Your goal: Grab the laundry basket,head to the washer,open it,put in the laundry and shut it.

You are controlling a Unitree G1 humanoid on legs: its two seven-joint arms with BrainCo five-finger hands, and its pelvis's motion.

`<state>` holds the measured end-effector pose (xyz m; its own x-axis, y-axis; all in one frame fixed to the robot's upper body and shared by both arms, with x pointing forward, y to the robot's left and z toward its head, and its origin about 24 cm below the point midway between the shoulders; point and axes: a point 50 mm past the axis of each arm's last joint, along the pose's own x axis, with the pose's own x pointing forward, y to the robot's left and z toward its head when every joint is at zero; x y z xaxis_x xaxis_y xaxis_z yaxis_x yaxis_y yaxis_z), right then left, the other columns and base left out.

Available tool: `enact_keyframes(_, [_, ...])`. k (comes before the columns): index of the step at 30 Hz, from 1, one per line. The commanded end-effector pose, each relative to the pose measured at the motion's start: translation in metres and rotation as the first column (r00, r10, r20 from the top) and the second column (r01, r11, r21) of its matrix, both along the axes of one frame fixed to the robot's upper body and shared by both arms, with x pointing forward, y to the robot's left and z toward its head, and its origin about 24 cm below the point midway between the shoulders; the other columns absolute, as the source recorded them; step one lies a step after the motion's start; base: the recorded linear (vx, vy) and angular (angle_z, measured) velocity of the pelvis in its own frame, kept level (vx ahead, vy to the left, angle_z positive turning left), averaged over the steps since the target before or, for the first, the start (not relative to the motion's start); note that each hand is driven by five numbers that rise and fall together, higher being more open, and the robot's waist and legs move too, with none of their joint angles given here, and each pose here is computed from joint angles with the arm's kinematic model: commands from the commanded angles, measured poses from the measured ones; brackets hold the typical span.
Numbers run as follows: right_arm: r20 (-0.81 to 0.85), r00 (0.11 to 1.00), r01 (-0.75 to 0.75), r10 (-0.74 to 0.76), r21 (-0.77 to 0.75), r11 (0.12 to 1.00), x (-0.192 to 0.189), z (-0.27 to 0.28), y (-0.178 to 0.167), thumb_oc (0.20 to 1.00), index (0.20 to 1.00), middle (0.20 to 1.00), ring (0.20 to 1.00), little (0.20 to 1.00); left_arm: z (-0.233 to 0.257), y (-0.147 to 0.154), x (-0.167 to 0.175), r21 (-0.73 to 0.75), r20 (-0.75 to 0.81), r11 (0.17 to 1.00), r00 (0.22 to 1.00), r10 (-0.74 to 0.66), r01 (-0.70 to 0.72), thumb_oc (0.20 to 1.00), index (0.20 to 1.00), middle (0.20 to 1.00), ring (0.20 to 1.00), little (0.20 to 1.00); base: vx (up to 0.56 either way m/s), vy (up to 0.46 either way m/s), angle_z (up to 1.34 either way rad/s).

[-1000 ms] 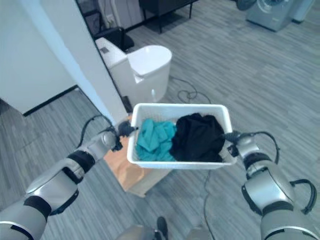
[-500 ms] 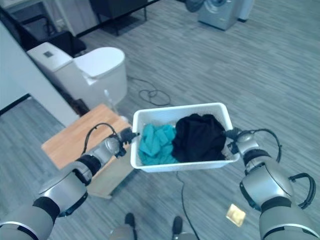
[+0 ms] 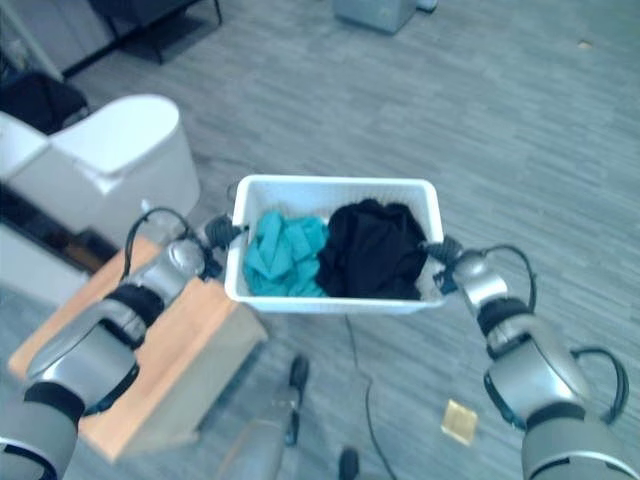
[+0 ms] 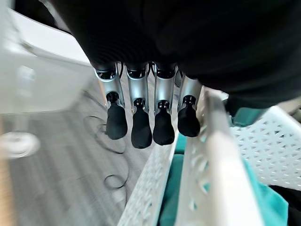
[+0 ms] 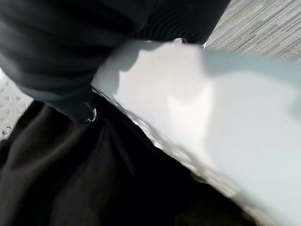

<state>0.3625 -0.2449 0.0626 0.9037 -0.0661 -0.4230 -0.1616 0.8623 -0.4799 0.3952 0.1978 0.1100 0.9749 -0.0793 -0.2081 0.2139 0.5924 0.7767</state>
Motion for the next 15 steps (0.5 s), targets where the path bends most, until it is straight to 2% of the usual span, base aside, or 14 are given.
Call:
enact_keyframes(1, [0.264,0.964,-0.052,0.034,0.062,0.997,0.014,0.067,-0.012,0.200,0.200,0.200,0.200,0.200,0.027,0.020,0.004,-0.027,0.096,0.997,0.992,0.079,-0.077,0.200,0.200,0.200,0.200,0.200,0.38,0.184,0.20])
enact_keyframes(7, [0.263,0.965,0.009,-0.023,0.056,0.998,0.007,0.068,-0.033,0.200,0.200,0.200,0.200,0.200,0.011,0.005,0.008,0.018,0.040,0.997,0.996,0.080,-0.080,0.200,0.200,0.200,0.200,0.200,0.41,0.086,0.68])
enact_keyframes(11, [0.259,0.964,0.053,-0.066,0.057,0.997,0.010,0.074,-0.043,0.200,0.200,0.200,0.200,0.200,0.009,-0.002,0.013,0.058,0.017,0.994,0.996,0.093,-0.094,0.200,0.200,0.200,0.200,0.200,0.37,-0.119,0.83])
enact_keyframes(15, [0.251,0.966,0.054,-0.064,0.045,0.998,0.012,0.075,-0.041,0.200,0.200,0.200,0.200,0.200,0.013,0.004,0.014,0.086,0.031,0.989,0.992,0.121,-0.123,0.200,0.200,0.200,0.200,0.200,0.39,-0.153,0.55])
